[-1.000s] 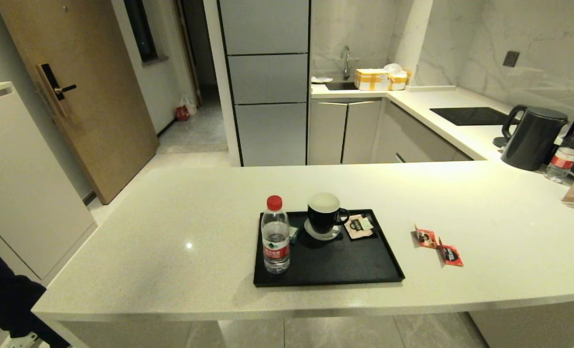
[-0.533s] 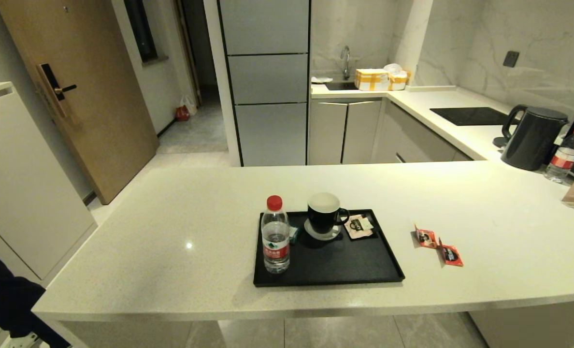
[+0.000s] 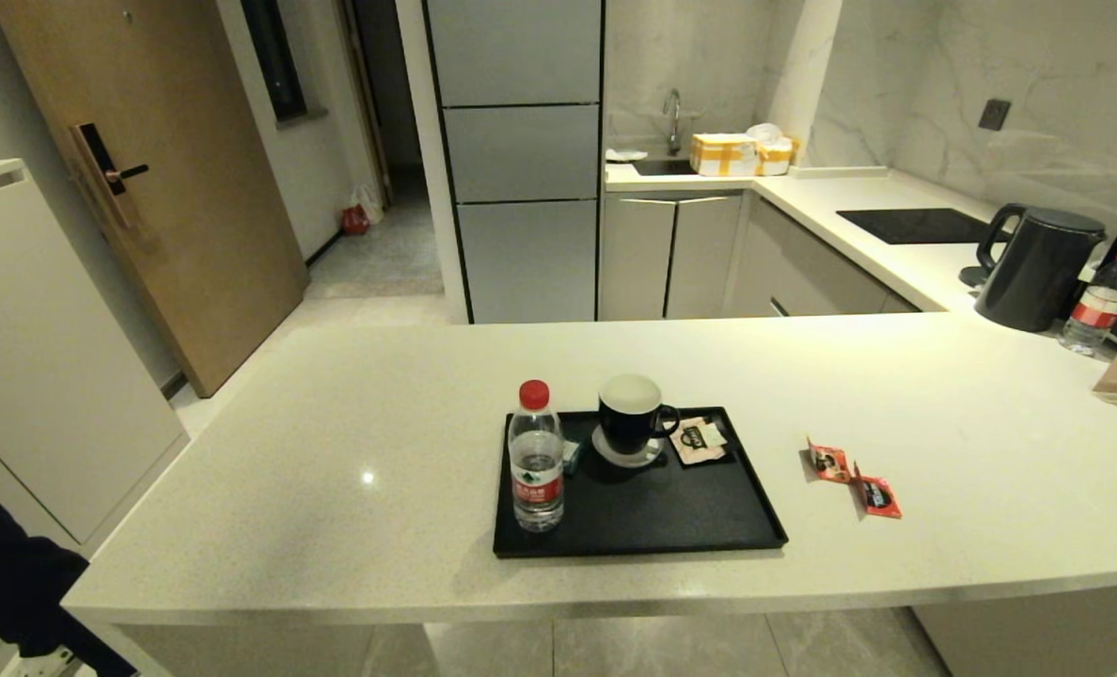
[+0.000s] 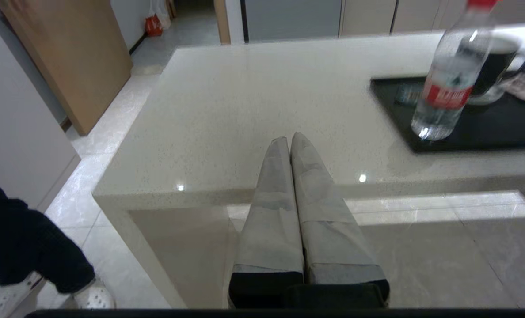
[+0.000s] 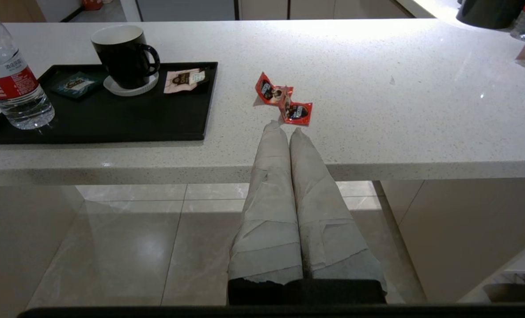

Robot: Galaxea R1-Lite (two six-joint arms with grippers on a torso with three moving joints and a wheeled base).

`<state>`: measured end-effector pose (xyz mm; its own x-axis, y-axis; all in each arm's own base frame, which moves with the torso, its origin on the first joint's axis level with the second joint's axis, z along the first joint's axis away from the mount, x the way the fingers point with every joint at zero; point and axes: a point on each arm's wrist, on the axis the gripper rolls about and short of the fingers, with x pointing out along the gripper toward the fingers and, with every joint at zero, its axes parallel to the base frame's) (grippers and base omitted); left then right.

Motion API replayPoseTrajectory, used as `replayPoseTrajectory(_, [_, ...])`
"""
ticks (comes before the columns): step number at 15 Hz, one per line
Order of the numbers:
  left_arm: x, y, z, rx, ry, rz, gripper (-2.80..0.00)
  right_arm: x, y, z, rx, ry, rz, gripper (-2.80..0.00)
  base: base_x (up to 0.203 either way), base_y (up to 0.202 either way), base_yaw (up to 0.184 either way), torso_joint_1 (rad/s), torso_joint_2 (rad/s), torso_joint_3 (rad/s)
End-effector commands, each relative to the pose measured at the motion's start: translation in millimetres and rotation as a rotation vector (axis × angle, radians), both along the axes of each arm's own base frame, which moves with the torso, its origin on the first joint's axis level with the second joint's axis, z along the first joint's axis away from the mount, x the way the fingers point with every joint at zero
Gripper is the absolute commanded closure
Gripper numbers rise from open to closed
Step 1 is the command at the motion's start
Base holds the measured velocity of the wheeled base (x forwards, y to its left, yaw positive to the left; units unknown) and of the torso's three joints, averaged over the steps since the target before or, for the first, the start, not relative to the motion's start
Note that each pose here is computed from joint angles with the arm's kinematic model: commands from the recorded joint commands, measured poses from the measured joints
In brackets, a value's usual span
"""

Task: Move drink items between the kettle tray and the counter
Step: Pick up the bottled water

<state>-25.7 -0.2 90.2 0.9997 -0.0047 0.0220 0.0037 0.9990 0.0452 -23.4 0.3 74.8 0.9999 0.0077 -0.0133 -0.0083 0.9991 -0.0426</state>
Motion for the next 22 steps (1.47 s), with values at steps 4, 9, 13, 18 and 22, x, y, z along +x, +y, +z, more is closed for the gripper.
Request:
replayPoseTrajectory(4, [24.6, -0.3, 119.2, -0.050, 0.173, -0.015, 0.00, 0.3, 0.0, 0.2, -0.001, 0.004, 0.000, 0.00, 0.000, 0.000, 0.000, 0.000, 0.00, 0.000])
replayPoseTrajectory(9, [106.1, -10.5, 127.9, -0.158, 0.744, -0.315, 0.00, 0.3, 0.0, 0.2, 0.000, 0.004, 0.000, 0.00, 0.000, 0.000, 0.000, 0.000, 0.00, 0.000])
replayPoseTrajectory(13, [186.1, -25.7, 85.3, -0.163, 0.923, -0.516, 0.00, 0.3, 0.0, 0.2, 0.000, 0.004, -0.001, 0.00, 0.000, 0.000, 0.000, 0.000, 0.00, 0.000])
replayPoseTrajectory(18, [256.3, -54.7, 23.4, -0.139, 0.763, -0.602, 0.00, 0.2, 0.0, -0.1, 0.000, 0.003, 0.000, 0.00, 0.000, 0.000, 0.000, 0.000, 0.00, 0.000])
replayPoseTrajectory(22, [291.1, -100.8, -11.9, -0.049, 0.589, -0.583, -2.80, 0.2, 0.0, 0.2, 0.000, 0.003, -0.001, 0.00, 0.000, 0.000, 0.000, 0.000, 0.00, 0.000])
